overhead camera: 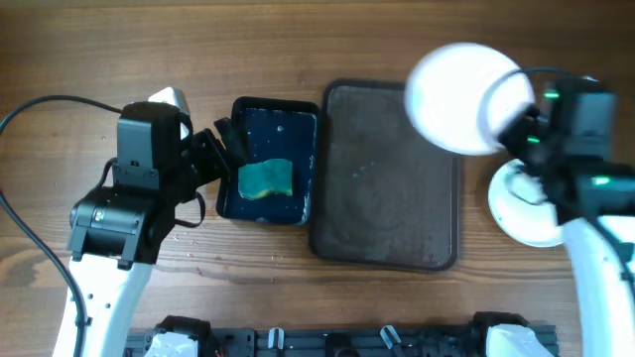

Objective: Clean dirty plates on tray and stack at the side
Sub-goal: 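Carry the plate right and stack it onto the plate pile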

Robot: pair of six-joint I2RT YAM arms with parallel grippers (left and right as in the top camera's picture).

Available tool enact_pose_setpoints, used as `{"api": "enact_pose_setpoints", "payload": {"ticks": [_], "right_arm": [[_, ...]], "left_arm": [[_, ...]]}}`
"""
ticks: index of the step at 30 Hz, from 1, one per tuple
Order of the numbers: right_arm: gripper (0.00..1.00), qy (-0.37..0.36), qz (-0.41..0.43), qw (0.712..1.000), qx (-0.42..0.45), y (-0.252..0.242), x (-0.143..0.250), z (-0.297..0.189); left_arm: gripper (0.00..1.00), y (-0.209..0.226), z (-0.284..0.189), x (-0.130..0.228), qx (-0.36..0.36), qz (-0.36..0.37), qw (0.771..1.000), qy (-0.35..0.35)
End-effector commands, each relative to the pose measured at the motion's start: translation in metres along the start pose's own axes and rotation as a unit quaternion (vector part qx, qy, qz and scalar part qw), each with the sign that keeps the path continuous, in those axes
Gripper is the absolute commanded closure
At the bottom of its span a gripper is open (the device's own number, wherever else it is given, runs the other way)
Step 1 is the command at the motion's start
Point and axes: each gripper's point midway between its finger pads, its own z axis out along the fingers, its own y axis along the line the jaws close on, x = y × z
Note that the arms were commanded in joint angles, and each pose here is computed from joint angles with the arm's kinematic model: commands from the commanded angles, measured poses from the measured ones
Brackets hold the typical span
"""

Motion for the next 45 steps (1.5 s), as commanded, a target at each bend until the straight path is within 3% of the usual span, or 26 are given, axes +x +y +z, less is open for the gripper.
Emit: {"api": "enact_pose_setpoints", "payload": {"ticks": [1,6,10,11,12,15,17,19,21,25,26,27,30,32,33,35,39,43,45], "right_arm": [[0.96,0.050,0.114,0.987,0.101,-0.090,-0.003,0.023],[0.96,0.121,0.231,0.936,0.238,-0.204,0.034,0.056],[0.95,0.207,0.237,0.909,0.274,-0.237,0.084,0.074],[0.78,0.216,0.234,0.903,0.288,-0.243,0.093,0.076],[0.54,0.216,0.235,0.905,0.282,-0.240,0.092,0.075],[0.51,0.201,0.222,0.943,0.144,-0.189,0.063,0.071],[0.50,0.178,0.155,0.971,-0.030,-0.115,0.040,0.044],[0.51,0.153,0.069,0.970,-0.173,-0.049,0.039,0.004],[0.51,0.110,-0.096,0.934,-0.325,0.019,0.056,-0.054],[0.47,0.044,-0.265,0.860,-0.434,0.068,0.100,-0.135],[0.28,0.026,-0.272,0.859,-0.434,0.071,0.101,-0.144],[0.00,0.014,-0.261,0.865,-0.428,0.071,0.100,-0.150],[0.00,0.035,-0.176,0.886,-0.428,0.069,0.100,-0.161],[0.00,0.019,-0.182,0.898,-0.401,0.063,0.095,-0.152],[0.00,0.001,-0.210,0.891,-0.403,0.065,0.092,-0.153],[0.00,-0.060,-0.334,0.838,-0.428,0.073,0.093,-0.162],[0.00,-0.150,-0.453,0.774,-0.417,0.074,0.093,-0.172],[0.00,-0.233,-0.507,0.742,-0.372,0.056,0.097,-0.169],[0.00,-0.254,-0.508,0.745,-0.350,0.045,0.103,-0.152]], "left_arm": [[0.00,-0.004,-0.005,-0.004,0.010,0.001,1.000,-0.005],[0.00,-0.004,-0.005,-0.004,0.010,0.001,1.000,-0.005],[0.00,-0.004,-0.005,-0.004,0.010,0.001,1.000,-0.005],[0.00,-0.004,-0.005,-0.004,0.010,0.001,1.000,-0.005],[0.00,-0.004,-0.005,-0.004,0.010,0.001,1.000,-0.005],[0.00,-0.004,-0.005,-0.004,0.011,0.001,1.000,-0.006],[0.00,-0.004,-0.005,-0.004,0.010,0.001,1.000,-0.005],[0.00,-0.004,-0.005,-0.004,0.010,0.001,1.000,-0.005],[0.00,-0.004,-0.005,-0.004,0.010,0.001,1.000,-0.005],[0.00,-0.004,-0.005,-0.004,0.010,0.001,1.000,-0.005],[0.00,-0.004,-0.005,-0.004,0.010,0.001,1.000,-0.005],[0.00,-0.004,-0.005,-0.004,0.010,0.001,1.000,-0.005],[0.00,-0.004,-0.005,-0.004,0.010,0.001,1.000,-0.005],[0.00,-0.004,-0.005,-0.004,0.010,0.001,1.000,-0.005],[0.00,-0.004,-0.005,-0.004,0.010,0.001,1.000,-0.005],[0.00,-0.004,-0.005,-0.004,0.010,0.001,1.000,-0.005],[0.00,-0.004,-0.005,-0.004,0.010,0.001,1.000,-0.005],[0.00,-0.004,-0.005,-0.004,0.010,0.001,1.000,-0.005],[0.00,-0.004,-0.005,-0.004,0.010,0.001,1.000,-0.005]]}}
